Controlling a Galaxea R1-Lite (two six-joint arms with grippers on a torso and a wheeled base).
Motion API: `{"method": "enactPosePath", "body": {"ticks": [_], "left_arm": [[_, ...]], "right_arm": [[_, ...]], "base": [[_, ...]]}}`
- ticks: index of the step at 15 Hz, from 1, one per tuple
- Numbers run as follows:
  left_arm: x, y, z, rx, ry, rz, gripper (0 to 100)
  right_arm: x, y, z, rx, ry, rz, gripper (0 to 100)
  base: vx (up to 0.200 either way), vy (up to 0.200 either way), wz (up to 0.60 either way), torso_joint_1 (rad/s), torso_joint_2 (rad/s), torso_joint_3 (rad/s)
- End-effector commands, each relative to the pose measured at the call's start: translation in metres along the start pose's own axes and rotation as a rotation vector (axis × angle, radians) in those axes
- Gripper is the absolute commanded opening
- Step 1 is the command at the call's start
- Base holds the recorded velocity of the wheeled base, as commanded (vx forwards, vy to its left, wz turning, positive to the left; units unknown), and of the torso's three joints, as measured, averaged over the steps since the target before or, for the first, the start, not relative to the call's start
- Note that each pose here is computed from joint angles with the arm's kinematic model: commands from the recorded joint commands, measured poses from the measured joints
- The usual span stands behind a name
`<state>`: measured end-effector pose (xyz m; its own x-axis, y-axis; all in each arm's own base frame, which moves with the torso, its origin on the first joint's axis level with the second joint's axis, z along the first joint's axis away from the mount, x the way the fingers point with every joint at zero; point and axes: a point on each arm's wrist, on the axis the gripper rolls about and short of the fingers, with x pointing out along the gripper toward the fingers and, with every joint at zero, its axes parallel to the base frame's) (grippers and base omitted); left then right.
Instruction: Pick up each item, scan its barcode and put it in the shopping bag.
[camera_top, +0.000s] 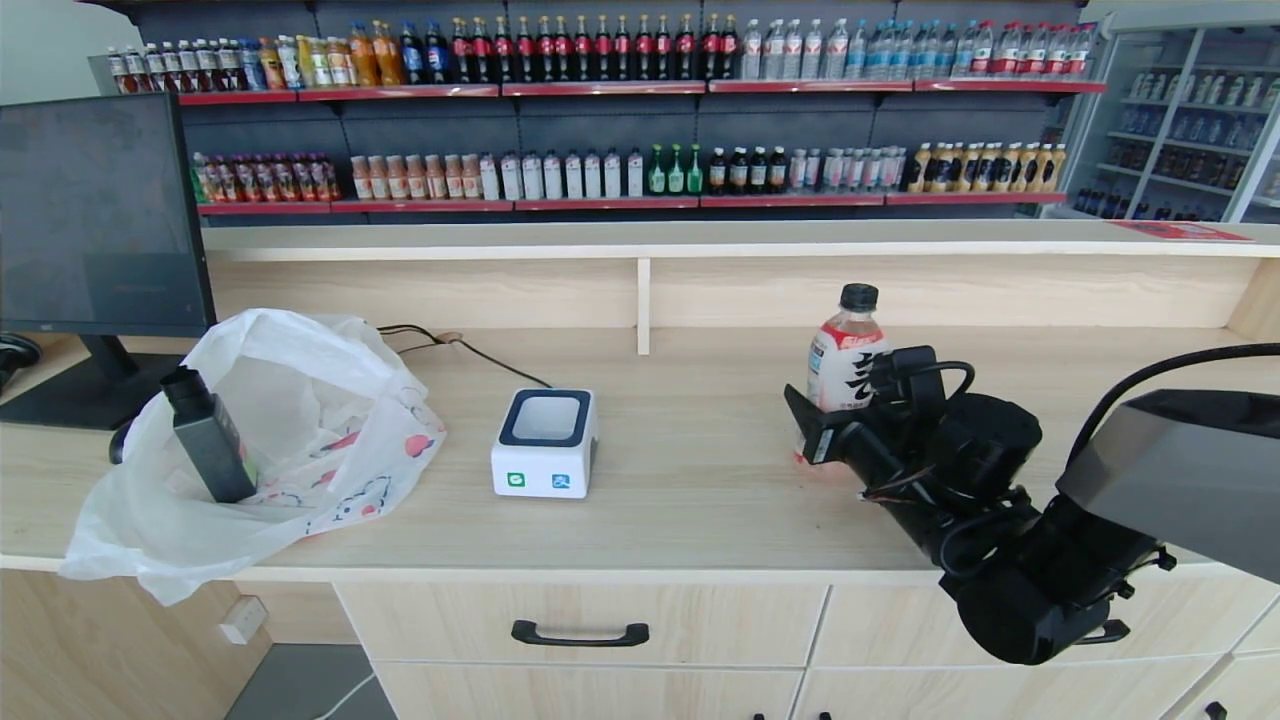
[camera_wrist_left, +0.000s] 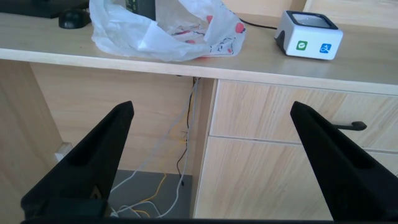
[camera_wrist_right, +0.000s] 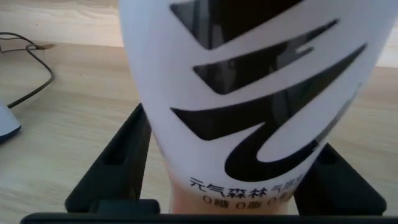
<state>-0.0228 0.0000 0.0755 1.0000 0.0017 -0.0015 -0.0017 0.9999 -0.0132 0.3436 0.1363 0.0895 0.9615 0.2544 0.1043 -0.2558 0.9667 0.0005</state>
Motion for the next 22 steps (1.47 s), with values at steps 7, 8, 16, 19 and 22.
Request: {"method": "enactPosePath", "body": {"ticks": [7, 8, 16, 19, 22], "left_arm": [[0.0, 0.0, 0.0, -0.001, -0.002, 0.001, 100], [0.0, 0.0, 0.0, -0.001, -0.001, 0.0, 100], [0.0, 0.0, 0.0, -0.001, 0.0, 0.0, 100], [0.0, 0.0, 0.0, -0.001, -0.001, -0.002, 100], [0.0, 0.0, 0.0, -0.001, 0.0, -0.002, 100]], "right_arm": [[-0.001, 0.0, 0.002, 0.003, -0.005, 0.001, 0], [-0.001, 0.0, 0.004, 0.005, -0.011, 0.003, 0], [-0.013, -0.001, 0.05, 0.026, -0.127, 0.005, 0], [-0.03, 0.007, 0.07, 0.024, -0.165, 0.037, 0], [-0.047, 0.011, 0.095, 0.031, -0.225, 0.061, 0]], "base": [[0.0, 0.0, 0.0, 0.0, 0.0, 0.0], [0.0, 0.0, 0.0, 0.0, 0.0, 0.0], [0.0, 0.0, 0.0, 0.0, 0.0, 0.0], [0.0, 0.0, 0.0, 0.0, 0.0, 0.0], [0.0, 0.0, 0.0, 0.0, 0.0, 0.0]]}}
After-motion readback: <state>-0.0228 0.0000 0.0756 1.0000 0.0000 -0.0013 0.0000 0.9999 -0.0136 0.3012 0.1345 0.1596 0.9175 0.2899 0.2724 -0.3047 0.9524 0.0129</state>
